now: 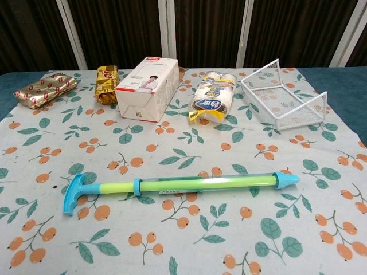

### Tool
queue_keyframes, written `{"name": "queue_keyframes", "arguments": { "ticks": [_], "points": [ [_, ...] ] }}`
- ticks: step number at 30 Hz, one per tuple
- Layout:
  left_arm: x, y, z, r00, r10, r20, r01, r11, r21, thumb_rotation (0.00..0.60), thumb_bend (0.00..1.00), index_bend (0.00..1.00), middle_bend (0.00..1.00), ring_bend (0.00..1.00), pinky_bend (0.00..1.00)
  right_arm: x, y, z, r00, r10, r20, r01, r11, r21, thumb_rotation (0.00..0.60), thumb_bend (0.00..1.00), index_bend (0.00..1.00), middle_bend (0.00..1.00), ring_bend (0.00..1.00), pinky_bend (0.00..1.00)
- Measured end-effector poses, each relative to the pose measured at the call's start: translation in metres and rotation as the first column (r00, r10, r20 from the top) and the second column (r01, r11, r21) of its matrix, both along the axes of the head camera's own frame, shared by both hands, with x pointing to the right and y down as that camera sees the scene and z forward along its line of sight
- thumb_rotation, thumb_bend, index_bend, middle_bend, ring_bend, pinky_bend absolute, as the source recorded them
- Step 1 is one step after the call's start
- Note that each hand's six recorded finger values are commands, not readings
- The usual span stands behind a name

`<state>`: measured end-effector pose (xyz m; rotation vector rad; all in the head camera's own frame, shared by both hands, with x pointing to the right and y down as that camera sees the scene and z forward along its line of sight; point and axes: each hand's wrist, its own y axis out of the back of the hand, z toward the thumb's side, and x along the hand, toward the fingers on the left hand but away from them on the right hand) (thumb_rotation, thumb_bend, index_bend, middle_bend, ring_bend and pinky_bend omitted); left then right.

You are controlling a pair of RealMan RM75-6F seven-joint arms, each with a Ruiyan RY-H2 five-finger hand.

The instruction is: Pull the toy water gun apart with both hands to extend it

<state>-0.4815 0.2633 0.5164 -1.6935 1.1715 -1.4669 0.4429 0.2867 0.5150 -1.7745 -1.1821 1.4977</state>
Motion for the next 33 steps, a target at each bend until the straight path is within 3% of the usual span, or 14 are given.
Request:
{"name": "queue_keyframes", "arguments": {
  "ticks": [25,33],
  "points": [
    [0.001,0.000,0.003,1.000,0.013,0.027,-0.012,1.000,-0.019,0.600,0.12,0.03,0.00,0.00,0.04,0.001,0.000,0.001,1.000,0.004,0.002,-0.004,1.000,-0.008,0.600,0.42,0.00,0.00,0.00,0.00],
    [0.018,-0.003,0.012,0.984,0.147,0.101,-0.141,0.988,-0.067,0.600,0.12,0.05,0.00,0.00,0.06,0.001,0.001,0.000,1.000,0.004,0.006,-0.004,1.000,-0.009,0.600,0.42,0.00,0.00,0.00,0.00]
  ]
}}
